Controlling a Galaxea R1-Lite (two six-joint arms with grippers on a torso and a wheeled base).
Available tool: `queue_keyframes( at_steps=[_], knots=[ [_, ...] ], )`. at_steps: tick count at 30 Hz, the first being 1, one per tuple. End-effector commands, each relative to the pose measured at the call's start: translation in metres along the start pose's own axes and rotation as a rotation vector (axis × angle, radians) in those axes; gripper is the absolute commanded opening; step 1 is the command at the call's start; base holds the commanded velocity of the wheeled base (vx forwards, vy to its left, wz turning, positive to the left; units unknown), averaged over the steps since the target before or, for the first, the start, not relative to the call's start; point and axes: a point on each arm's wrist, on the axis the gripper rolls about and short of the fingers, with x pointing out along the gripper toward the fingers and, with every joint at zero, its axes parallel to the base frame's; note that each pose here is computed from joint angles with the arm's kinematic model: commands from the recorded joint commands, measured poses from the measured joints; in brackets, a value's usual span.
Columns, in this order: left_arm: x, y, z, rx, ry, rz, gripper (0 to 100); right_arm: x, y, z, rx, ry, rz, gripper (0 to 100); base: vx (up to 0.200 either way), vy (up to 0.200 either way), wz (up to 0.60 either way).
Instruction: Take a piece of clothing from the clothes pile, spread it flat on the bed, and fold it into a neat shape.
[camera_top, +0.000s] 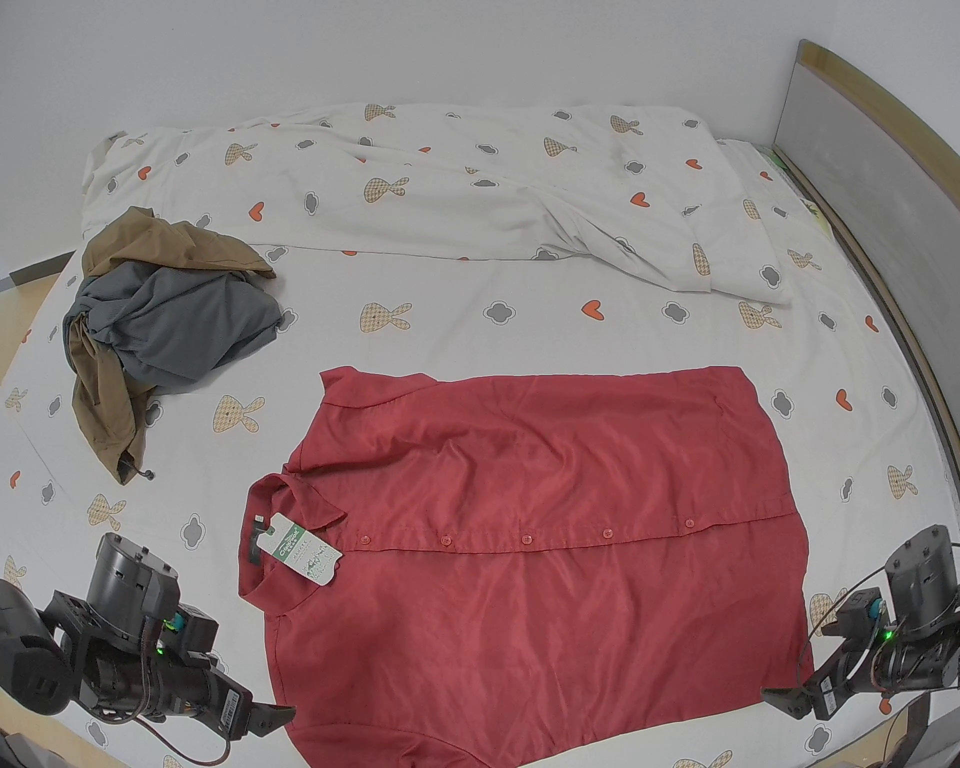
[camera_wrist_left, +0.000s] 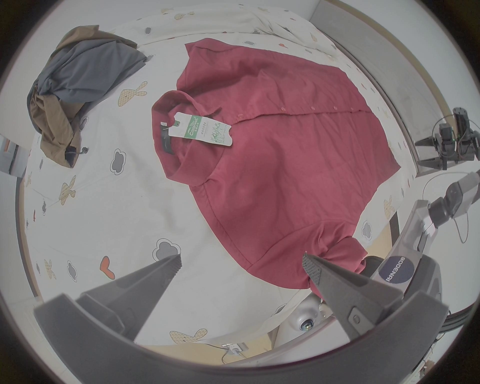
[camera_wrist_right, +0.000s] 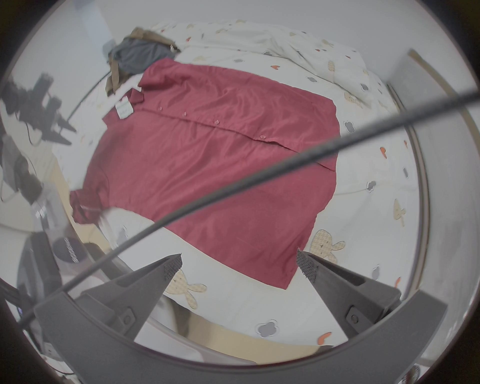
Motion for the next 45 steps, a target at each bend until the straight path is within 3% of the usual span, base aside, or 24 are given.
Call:
queue_keyframes(
  at_steps=[1,5,9,17,27,31,39,45],
  knots=[
    [0.01,-0.01,-0.004,0.064,0.057,0.005,100,0.017,0.021,-0.008,-0.168,0.118,-0.057,100,0.0,0.0,0.0],
    [0.019,-0.027,-0.011,0.191,0.11,0.113,100,0.038,0.041,-0.016,-0.329,0.18,-0.161,100,0.0,0.0,0.0],
    [0.018,-0.037,-0.015,0.268,0.098,0.175,100,0.054,0.053,-0.029,-0.414,0.213,-0.16,100,0.0,0.0,0.0],
    [0.013,-0.035,-0.014,0.254,0.063,0.184,100,0.075,0.06,-0.05,-0.478,0.283,-0.16,100,0.0,0.0,0.0],
    [0.005,-0.034,-0.015,0.246,0.028,0.18,100,0.099,0.066,-0.055,-0.426,0.273,-0.301,100,0.0,0.0,0.0],
    [0.005,-0.033,-0.017,0.247,0.033,0.179,100,0.105,0.068,-0.048,-0.386,0.187,-0.355,100,0.0,0.0,0.0],
    [0.004,-0.033,-0.017,0.247,0.026,0.178,100,0.107,0.068,-0.046,-0.381,0.16,-0.414,100,0.0,0.0,0.0],
    [0.004,-0.033,-0.017,0.247,0.024,0.178,100,0.119,0.067,-0.042,-0.329,0.102,-0.531,100,0.0,0.0,0.0]
  ],
)
